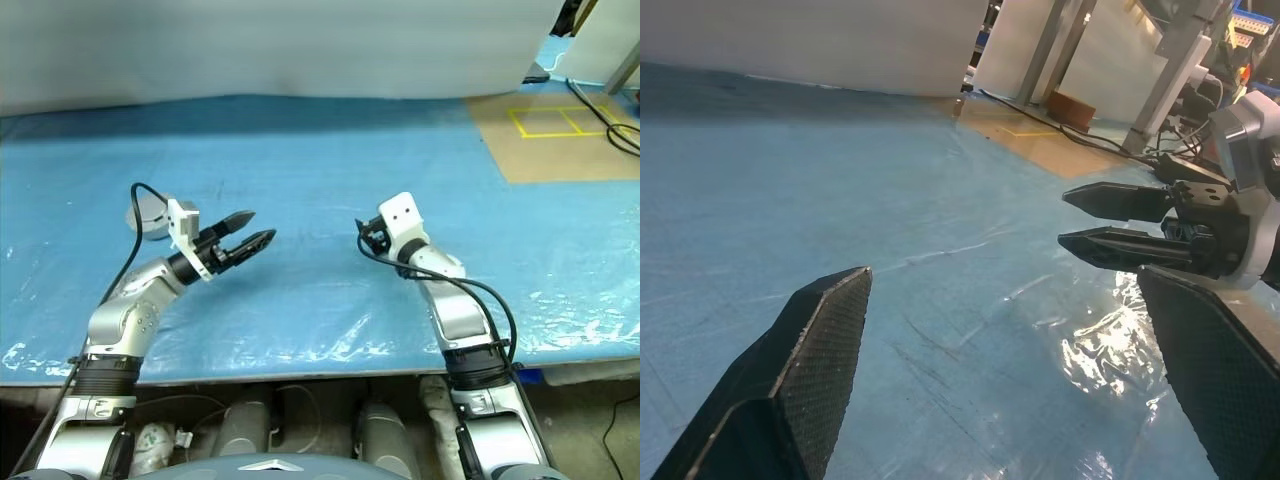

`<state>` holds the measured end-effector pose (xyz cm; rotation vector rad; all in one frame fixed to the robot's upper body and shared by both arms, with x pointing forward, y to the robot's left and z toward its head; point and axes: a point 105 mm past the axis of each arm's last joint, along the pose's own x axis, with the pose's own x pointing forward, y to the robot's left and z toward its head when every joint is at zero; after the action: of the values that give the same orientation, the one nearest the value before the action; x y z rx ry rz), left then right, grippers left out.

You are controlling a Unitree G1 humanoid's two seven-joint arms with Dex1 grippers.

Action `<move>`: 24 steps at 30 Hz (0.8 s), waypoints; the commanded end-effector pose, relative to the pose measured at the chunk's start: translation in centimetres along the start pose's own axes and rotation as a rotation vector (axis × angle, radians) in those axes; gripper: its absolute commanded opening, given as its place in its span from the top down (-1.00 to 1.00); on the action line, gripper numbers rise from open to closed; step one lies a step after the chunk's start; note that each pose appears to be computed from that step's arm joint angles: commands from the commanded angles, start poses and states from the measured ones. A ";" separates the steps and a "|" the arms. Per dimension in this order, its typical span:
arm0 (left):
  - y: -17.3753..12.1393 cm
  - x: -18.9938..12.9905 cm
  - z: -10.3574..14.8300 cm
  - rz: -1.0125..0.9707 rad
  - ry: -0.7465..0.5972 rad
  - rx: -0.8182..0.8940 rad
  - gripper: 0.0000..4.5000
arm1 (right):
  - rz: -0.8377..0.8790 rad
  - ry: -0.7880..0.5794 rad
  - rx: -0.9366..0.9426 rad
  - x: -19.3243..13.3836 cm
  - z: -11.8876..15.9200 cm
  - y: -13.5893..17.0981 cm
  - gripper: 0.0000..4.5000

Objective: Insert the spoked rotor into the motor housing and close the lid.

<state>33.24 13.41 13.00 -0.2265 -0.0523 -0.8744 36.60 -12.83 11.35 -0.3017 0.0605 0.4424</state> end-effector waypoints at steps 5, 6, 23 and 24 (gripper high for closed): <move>-0.5 0.6 1.1 -0.016 -0.028 0.048 -0.99 | -0.029 -0.069 0.038 0.3 2.3 -0.8 -0.54; -0.4 0.7 1.2 -0.017 -0.031 0.046 -0.99 | -0.027 -0.070 0.031 0.4 2.4 -0.8 -0.54; -0.1 2.2 1.9 -0.007 -0.087 0.040 -0.99 | -0.067 -0.057 0.011 0.1 2.7 -1.7 -0.54; -0.1 2.3 2.1 -0.005 -0.095 0.042 -0.99 | -0.071 -0.057 0.011 0.1 2.8 -1.7 -0.54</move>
<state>34.58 11.87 13.96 -0.2484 -0.0994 -0.8697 37.56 -13.32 12.65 -0.2740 0.0603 0.3934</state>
